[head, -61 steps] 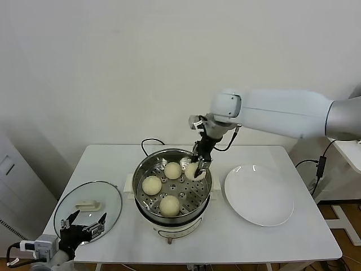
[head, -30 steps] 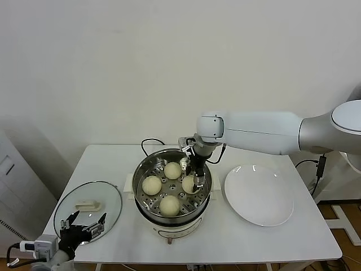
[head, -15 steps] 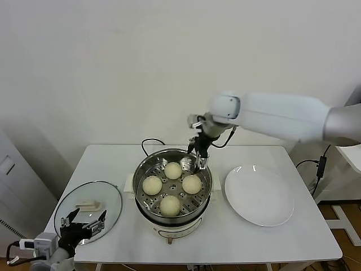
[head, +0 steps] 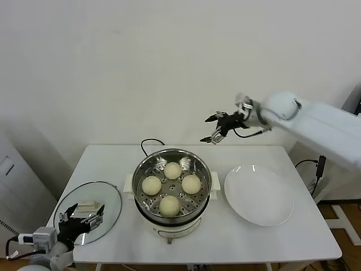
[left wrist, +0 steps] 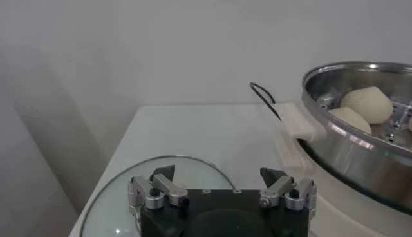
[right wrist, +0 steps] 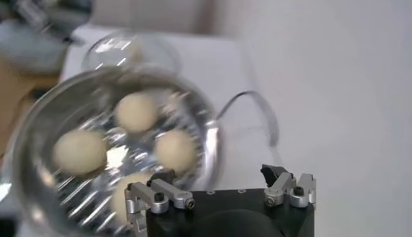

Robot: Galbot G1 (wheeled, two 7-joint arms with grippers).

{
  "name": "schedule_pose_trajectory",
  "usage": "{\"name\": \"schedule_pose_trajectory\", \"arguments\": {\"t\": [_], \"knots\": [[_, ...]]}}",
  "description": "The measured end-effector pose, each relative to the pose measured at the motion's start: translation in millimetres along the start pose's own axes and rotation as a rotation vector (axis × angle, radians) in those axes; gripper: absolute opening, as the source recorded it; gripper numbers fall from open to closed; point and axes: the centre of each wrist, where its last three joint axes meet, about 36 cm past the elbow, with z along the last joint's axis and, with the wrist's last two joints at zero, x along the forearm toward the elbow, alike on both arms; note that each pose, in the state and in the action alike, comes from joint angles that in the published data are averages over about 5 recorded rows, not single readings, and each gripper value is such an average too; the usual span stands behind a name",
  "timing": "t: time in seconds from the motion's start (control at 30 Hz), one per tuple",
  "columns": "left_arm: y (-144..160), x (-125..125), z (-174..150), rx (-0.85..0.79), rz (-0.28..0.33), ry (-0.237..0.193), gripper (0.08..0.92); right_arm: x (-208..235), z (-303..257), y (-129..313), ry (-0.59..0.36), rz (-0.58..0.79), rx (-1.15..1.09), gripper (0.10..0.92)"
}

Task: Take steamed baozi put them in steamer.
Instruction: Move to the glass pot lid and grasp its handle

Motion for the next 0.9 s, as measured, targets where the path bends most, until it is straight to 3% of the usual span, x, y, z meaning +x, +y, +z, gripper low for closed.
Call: {"name": "schedule_pose_trajectory", "arguments": {"t": [0.3,0.57,0.9], "knots": [[7,-6,-1,-0.007,-0.012,-0.024,0.823,16,83,28,-0.229,0.345,-0.148,0.823],[12,-11,11,-0.088,-0.038,-0.043,0.823,2,142,79,-0.397,0.545,-0.280,0.823],[28,-20,44,-0.394,-0.127,-0.132,0.823,-12,222,165,-0.476,0.734,-0.471,0.823]]}}
